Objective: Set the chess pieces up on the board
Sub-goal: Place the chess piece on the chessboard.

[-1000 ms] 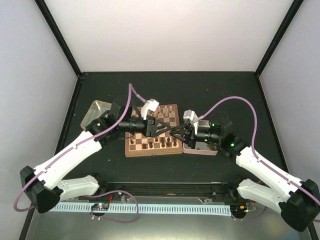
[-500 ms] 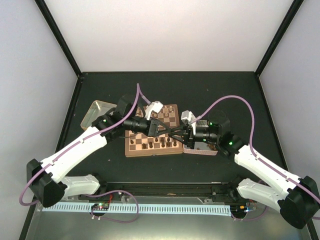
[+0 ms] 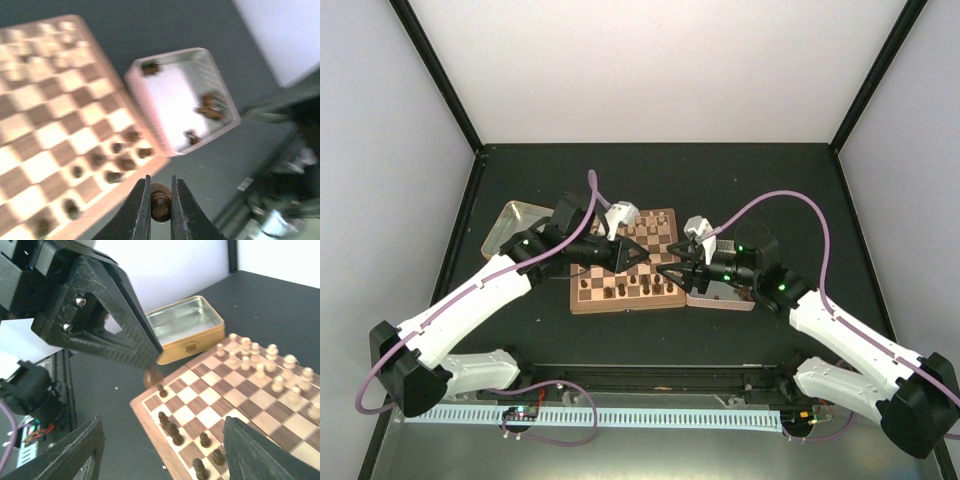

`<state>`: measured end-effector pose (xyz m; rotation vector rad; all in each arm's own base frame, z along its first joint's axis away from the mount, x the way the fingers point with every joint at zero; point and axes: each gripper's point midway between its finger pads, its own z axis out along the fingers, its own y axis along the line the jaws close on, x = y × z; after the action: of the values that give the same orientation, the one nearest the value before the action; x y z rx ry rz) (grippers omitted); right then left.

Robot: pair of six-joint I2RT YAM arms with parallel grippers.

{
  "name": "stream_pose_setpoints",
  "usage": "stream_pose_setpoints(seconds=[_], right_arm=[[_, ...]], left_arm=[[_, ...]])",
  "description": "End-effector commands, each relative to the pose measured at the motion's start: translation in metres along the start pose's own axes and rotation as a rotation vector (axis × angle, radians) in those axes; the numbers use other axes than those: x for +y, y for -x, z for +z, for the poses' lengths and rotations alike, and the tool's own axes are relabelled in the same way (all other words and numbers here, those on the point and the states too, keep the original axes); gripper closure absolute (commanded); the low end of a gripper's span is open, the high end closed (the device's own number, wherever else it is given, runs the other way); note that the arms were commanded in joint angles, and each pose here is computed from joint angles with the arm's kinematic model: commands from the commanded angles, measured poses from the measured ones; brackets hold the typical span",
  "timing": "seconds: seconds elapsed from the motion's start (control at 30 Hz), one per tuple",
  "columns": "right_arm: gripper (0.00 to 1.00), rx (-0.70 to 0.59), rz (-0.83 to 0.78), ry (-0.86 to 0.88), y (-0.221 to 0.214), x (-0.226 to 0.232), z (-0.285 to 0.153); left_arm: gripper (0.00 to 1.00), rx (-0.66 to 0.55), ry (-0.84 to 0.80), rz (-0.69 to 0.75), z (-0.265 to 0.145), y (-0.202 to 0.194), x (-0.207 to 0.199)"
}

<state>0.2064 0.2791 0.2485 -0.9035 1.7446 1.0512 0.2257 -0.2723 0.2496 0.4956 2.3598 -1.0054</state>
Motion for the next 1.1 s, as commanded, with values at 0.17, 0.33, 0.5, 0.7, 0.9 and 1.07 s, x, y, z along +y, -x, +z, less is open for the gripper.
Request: stream_pose_setpoints(seconds=[0.17, 0.33, 0.5, 0.7, 0.9, 1.07], right_arm=[[0.32, -0.003, 0.141, -0.214, -0.022, -0.037, -0.006], [0.32, 0.013, 0.189, -0.246, -0.029, -0.045, -0.003], [0.33, 0.035, 0.226, -0.265, -0.037, -0.051, 0.001], [0.34, 0.067, 0.258, -0.255, -0.044, -0.052, 0.006], [0.34, 0.071, 0.265, -0.262, -0.047, -0.053, 0.006], [0.34, 0.074, 0.267, -0.266, -0.047, -0.054, 0.007]], left_arm=[[0.98, -0.078, 0.638, -0.042, -0.023, -0.017, 0.125], [0.98, 0.002, 0.677, -0.095, -0.004, -0.037, 0.15], [0.98, 0.126, 0.703, -0.133, 0.02, -0.059, 0.175], [0.98, 0.19, 0.702, -0.15, 0.038, -0.076, 0.188], [0.97, 0.19, 0.7, -0.151, 0.045, -0.084, 0.195], [0.97, 0.197, 0.676, -0.153, 0.051, -0.092, 0.196]])
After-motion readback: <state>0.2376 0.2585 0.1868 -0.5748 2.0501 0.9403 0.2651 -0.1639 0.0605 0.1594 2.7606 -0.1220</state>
